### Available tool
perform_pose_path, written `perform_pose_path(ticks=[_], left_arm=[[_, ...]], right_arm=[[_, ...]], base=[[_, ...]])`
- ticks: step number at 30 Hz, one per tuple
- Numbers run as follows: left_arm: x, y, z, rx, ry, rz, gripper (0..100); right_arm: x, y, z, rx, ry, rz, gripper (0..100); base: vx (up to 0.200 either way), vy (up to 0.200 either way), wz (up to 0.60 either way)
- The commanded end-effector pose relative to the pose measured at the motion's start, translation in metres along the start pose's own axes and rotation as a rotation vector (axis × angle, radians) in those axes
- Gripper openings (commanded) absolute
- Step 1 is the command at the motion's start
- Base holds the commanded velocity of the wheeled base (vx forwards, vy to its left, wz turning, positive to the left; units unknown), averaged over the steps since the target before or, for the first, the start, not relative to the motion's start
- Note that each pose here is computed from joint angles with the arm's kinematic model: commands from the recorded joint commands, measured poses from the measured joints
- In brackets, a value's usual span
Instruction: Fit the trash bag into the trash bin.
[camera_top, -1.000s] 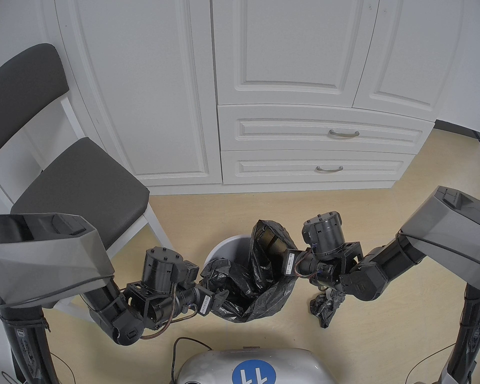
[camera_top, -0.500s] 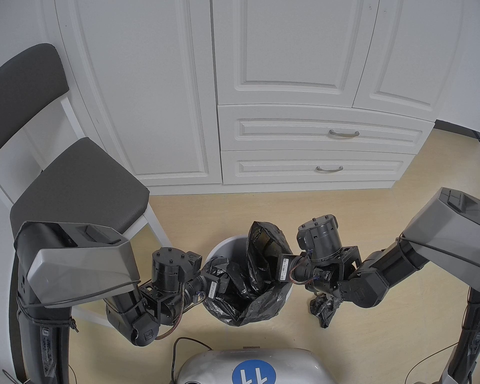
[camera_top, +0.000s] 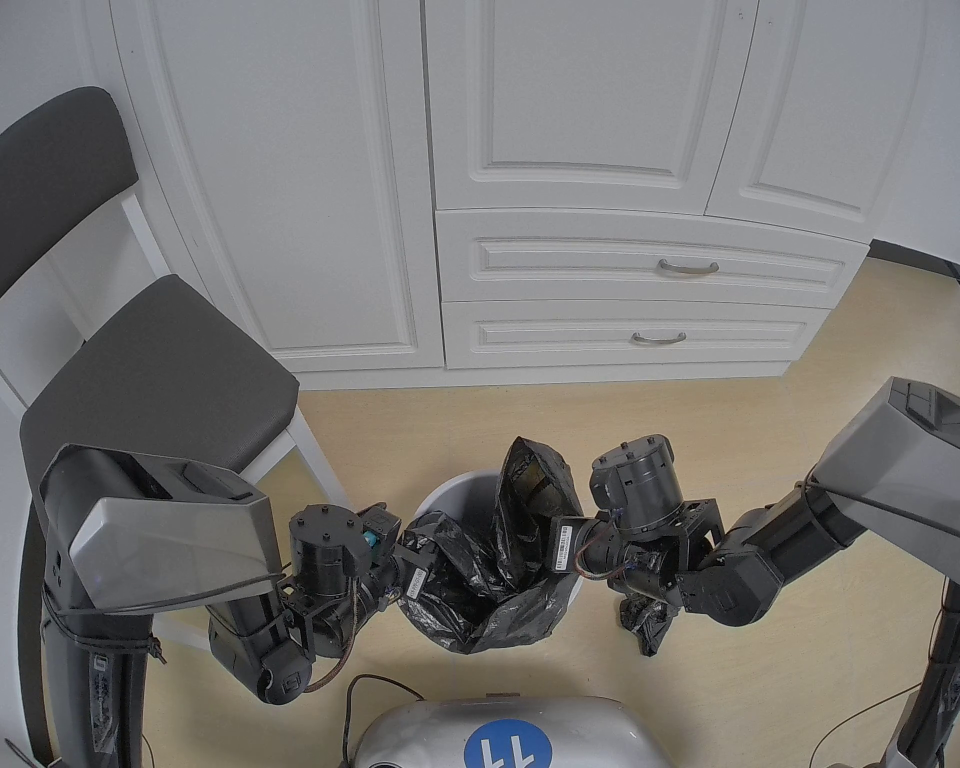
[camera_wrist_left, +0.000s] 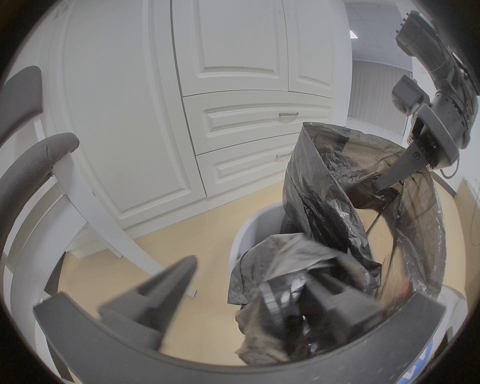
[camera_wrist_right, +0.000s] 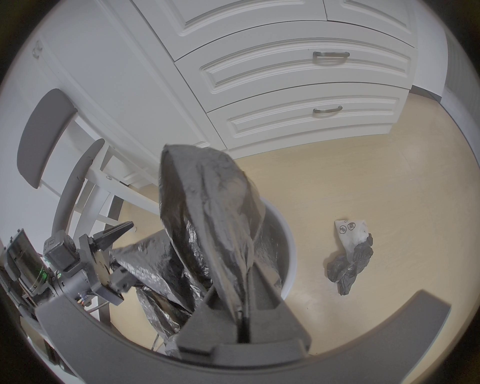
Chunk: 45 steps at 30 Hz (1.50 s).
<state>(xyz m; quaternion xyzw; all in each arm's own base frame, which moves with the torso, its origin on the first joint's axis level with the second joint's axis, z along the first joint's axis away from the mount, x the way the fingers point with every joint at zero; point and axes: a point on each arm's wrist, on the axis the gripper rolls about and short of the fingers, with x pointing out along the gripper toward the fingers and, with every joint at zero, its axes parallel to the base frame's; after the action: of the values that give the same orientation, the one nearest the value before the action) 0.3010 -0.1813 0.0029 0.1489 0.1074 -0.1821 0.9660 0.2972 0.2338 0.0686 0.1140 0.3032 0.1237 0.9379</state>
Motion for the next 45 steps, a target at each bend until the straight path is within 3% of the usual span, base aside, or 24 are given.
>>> perform_pose_path(ticks=[1,7,12,19,20,38,45], left_arm=[[0.004,-0.001,-0.006,0.003,0.003,0.001,0],[0.002,0.003,0.004,0.0,-0.017,0.079,0],[-0.004,0.012,0.015,0.023,-0.034,0.118,0],[-0.004,0.013,0.019,0.019,-0.038,0.139,0],[-0.005,0.013,0.019,0.02,-0.033,0.141,0],[-0.045,0.019,0.025,0.052,0.158,0.073,0],[-0.041,0.002,0.007,0.082,0.215,0.013,0]], right_arm=[[-0.002,0.0,0.001,-0.002,-0.005,-0.005,0],[-0.006,-0.006,-0.001,-0.045,-0.017,-0.062,0],[-0.019,-0.02,-0.002,-0.169,-0.029,-0.151,0],[-0.034,-0.033,-0.01,-0.276,0.011,-0.176,0],[-0.037,-0.037,-0.016,-0.323,0.036,-0.184,0],[-0.05,-0.053,-0.053,-0.538,0.195,-0.18,0],[-0.046,-0.05,-0.074,-0.603,0.268,-0.141,0]], base=[[0.0,0.0,0.0],[0.0,0.0,0.0],[0.0,0.0,0.0],[0.0,0.0,0.0],[0.0,0.0,0.0],[0.0,0.0,0.0],[0.0,0.0,0.0]])
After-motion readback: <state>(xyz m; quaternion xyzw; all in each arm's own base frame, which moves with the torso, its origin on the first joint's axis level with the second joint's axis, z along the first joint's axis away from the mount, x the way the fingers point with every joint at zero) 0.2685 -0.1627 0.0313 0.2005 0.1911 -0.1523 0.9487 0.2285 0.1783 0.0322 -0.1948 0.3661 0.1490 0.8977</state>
